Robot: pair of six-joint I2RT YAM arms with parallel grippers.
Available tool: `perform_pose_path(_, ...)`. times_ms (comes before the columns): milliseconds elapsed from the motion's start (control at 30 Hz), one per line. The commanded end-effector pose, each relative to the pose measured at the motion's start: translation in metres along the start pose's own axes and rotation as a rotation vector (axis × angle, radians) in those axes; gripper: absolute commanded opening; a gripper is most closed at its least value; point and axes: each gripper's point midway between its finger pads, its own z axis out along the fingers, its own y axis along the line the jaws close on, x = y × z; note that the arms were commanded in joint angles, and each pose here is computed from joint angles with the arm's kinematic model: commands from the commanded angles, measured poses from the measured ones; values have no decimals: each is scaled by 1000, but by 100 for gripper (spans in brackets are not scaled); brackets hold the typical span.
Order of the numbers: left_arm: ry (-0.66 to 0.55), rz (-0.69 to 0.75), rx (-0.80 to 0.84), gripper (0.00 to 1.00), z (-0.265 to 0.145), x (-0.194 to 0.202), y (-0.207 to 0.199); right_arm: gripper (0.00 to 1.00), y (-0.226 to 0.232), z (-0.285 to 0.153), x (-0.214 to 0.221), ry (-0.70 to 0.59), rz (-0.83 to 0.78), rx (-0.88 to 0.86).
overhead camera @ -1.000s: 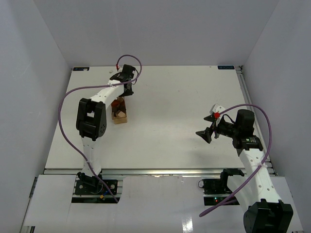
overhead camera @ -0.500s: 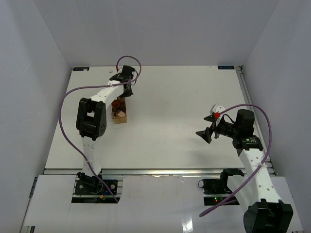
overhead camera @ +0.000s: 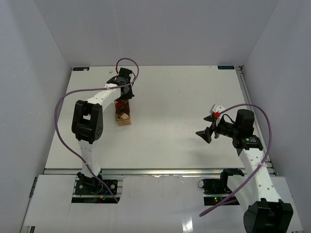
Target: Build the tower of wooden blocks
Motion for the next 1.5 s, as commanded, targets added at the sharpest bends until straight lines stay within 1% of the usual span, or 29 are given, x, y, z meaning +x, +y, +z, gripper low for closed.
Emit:
perform_pose_path(0,-63,-75,309,0,-67,-28,-58,90,-2,0,-12,-29,-23,-12)
perform_pose_path(67,-52,-83,378,0,-79,-25,-75,90,0,1,-11,-32,-13,-28)
perform_pose_path(267,-23,-90,519,0,-103,-14,-121,90,5,6,-7,-37,46,-71)
perform_pose_path(367,-8,-93,567,0,-110,-7,-143,90,3,11,-5,-43,128,-76)
perform_pose_path(500,11,-87,612,0,-114,4,-173,91,-10,16,-9,-51,267,-14)
perform_pose_path(600,41,-95,632,0,-107,14,-191,92,-23,20,-6,-57,374,58)
perform_pose_path(700,60,-111,665,0,-105,21,-212,93,-36,23,-13,-91,456,114)
perform_pose_path(767,65,-118,695,0,-110,23,-227,91,-48,24,-11,-89,517,183)
perform_pose_path(867,77,-125,727,0,-109,30,-249,90,-53,35,-13,-65,586,241)
perform_pose_path(933,83,-135,758,0,-112,32,-264,90,-52,42,-17,-49,602,242)
perform_pose_path(1100,111,-154,813,0,-115,37,-290,90,-58,62,-9,9,708,262)
perform_pose_path(1200,125,-152,826,0,-115,42,-298,90,-62,76,4,80,772,259)
perform_pose_path(1467,149,-149,854,0,-115,53,-306,90,-67,99,26,164,898,231)
